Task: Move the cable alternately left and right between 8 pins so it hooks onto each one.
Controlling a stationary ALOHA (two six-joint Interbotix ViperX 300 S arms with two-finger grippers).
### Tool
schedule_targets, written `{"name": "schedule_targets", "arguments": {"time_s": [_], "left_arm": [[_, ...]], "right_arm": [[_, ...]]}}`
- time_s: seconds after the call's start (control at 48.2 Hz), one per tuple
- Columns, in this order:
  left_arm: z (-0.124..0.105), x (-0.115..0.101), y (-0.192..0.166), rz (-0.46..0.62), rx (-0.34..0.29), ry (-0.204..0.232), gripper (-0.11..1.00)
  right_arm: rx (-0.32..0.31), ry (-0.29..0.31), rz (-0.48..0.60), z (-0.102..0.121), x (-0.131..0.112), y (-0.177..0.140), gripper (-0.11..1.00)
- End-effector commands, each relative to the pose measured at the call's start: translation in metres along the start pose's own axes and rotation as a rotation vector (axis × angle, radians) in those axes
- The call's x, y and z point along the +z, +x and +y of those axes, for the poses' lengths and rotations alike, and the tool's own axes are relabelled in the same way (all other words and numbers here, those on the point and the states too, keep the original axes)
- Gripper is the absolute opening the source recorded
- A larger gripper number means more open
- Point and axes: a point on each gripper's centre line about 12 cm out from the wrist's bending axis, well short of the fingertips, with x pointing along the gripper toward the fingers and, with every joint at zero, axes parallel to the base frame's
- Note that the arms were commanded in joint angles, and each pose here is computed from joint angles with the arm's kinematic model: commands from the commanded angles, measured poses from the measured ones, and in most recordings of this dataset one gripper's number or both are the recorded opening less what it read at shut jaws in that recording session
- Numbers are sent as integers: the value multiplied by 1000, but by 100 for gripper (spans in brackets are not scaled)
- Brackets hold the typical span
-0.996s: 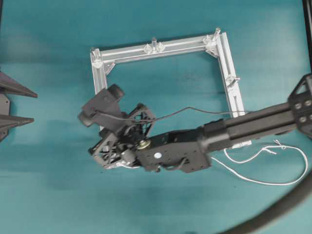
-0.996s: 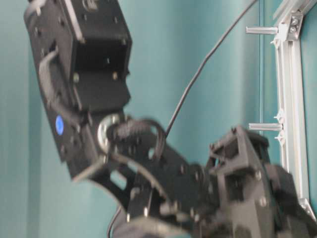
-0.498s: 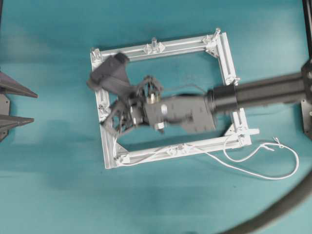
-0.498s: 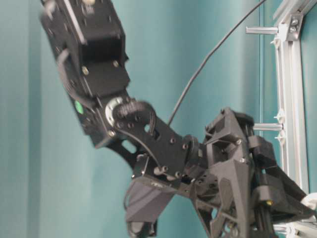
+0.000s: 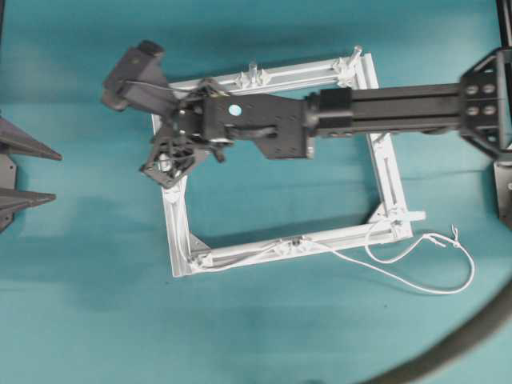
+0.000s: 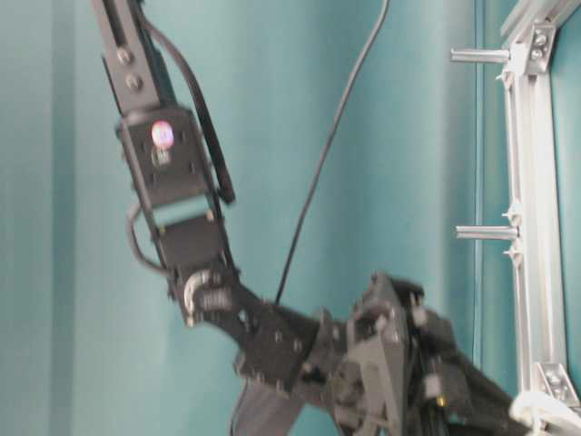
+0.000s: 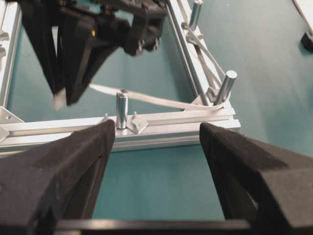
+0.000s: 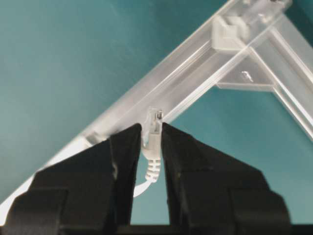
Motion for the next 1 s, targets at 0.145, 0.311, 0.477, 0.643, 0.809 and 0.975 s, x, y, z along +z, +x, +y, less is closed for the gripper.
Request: {"name": "schedule_targets", "arguments": {"time_s": [0.145, 0.311, 0.477, 0.643, 0.809, 0.975], "left_arm": [[0, 11, -1, -26, 2, 4, 73], [0, 11, -1, -26, 3, 4, 73], [0, 11, -1, -26, 3, 4, 73], [0, 11, -1, -26, 3, 4, 73], [0, 11, -1, -26, 2, 4, 73], [0, 11, -1, -26, 2, 4, 73]], "right_arm": [[76, -62, -47, 15, 33, -14, 17], [88, -84, -78, 20, 47, -13, 17], [89, -116, -97, 21, 57, -12, 17], [87, -98, -122, 14, 69, -11, 17], [76, -48, -153, 5, 80, -14, 17], [33, 94, -180, -8, 88, -15, 17]]}}
